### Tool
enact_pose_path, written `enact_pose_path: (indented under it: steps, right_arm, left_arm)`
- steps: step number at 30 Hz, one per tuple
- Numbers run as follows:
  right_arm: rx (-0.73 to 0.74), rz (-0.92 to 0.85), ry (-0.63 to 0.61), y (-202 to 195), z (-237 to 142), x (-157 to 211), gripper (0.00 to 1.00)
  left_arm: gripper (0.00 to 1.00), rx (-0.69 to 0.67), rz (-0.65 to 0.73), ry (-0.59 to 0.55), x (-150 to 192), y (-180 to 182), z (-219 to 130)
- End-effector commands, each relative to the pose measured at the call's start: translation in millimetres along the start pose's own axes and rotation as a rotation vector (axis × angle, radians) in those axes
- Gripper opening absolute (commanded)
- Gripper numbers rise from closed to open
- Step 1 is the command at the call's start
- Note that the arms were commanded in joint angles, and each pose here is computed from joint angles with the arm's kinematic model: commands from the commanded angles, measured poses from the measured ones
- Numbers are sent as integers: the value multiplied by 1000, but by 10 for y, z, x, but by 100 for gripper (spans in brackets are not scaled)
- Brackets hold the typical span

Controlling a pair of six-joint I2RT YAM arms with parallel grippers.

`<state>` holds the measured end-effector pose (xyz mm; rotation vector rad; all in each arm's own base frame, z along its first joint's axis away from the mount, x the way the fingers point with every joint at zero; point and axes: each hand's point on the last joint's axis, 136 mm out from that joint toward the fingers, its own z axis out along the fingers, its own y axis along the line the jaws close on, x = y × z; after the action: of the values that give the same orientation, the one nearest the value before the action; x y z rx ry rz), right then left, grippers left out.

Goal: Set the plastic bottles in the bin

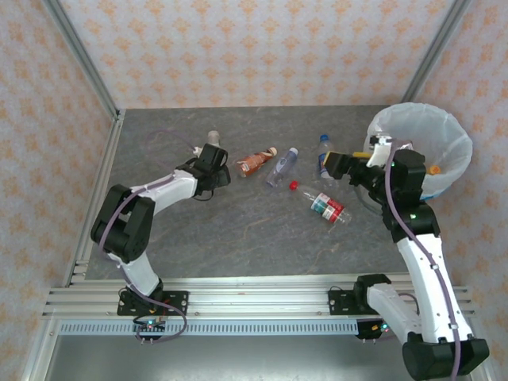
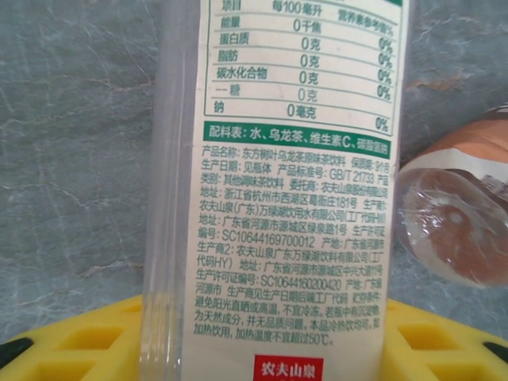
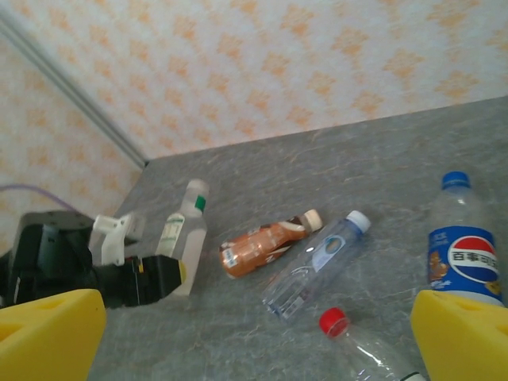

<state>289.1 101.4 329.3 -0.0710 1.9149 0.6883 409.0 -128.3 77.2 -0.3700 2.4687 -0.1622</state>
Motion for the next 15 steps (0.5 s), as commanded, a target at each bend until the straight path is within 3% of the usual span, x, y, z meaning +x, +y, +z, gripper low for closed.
enact_pose_path:
  steps: [1, 4, 9, 15]
  right_arm:
    - [31, -123, -10, 69, 70, -71, 99]
    - [58, -166, 21, 95, 186, -31, 99]
    - [129, -77, 23, 66, 428, -93, 99]
    - [140, -52, 17, 87, 554, -181, 99]
  left_arm:
    - [9, 34, 19, -112, -185, -17, -200]
    - [0, 78, 22, -147, -190, -32, -326]
    - [0, 158, 77, -200, -117, -147, -517]
    - [0, 141, 95, -265, -132, -94, -596]
